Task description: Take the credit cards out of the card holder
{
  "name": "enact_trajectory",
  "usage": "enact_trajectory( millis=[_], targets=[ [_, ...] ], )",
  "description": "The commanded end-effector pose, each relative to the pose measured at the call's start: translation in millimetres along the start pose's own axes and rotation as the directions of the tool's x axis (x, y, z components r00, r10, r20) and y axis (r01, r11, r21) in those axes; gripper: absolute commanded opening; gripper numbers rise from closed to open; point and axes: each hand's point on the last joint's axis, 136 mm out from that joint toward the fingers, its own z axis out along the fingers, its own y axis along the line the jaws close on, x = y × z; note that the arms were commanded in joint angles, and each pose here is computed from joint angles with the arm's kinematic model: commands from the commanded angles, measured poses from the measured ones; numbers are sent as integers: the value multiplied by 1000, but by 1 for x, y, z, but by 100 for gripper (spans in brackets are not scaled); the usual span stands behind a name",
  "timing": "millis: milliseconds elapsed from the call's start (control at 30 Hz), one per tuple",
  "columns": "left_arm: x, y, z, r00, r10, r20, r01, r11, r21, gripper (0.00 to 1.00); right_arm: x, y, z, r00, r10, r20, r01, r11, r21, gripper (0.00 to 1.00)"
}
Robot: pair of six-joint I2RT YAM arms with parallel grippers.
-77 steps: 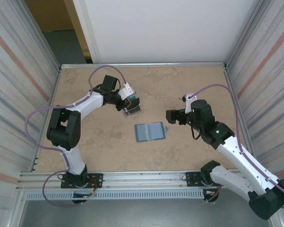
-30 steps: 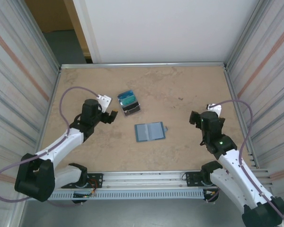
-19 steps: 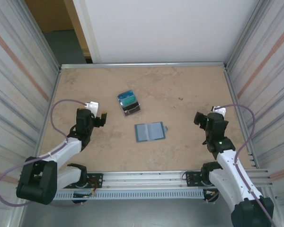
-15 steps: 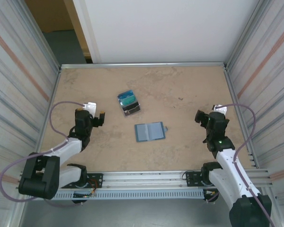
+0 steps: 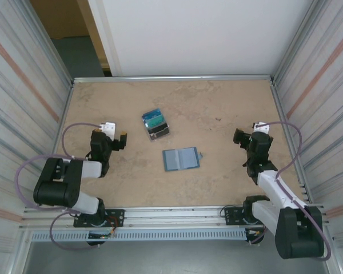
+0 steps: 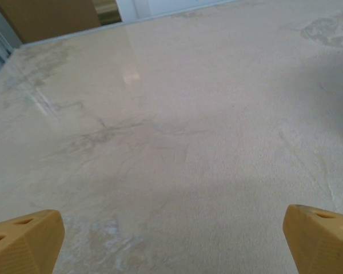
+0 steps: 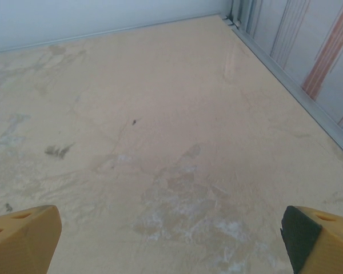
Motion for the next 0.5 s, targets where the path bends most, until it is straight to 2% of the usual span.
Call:
enact_trajectory(
  millis=[0,33,100,367,467],
  targets=[
    [-24,-1,7,996,-32,84,28,999,45,99,-10,2,8,997,-12,70,14,1000,-27,99],
    [-21,-2,11,998,-43,38,40,996,78,99,-11,2,11,997,-8,80,11,999,-36,99],
    [-19,5,17,994,-109,9,107,987,120,99,-9,2,16,996,-1,90,5,999,-48,99],
    [-18,6,15,993,-116,7,114,985,126,99,5,10,40,995,-17,95,27,994,-105,99],
    [-19,6,15,993,-116,8,114,985,127,99,7,19,48,996,-7,86,22,986,-168,99]
  ],
)
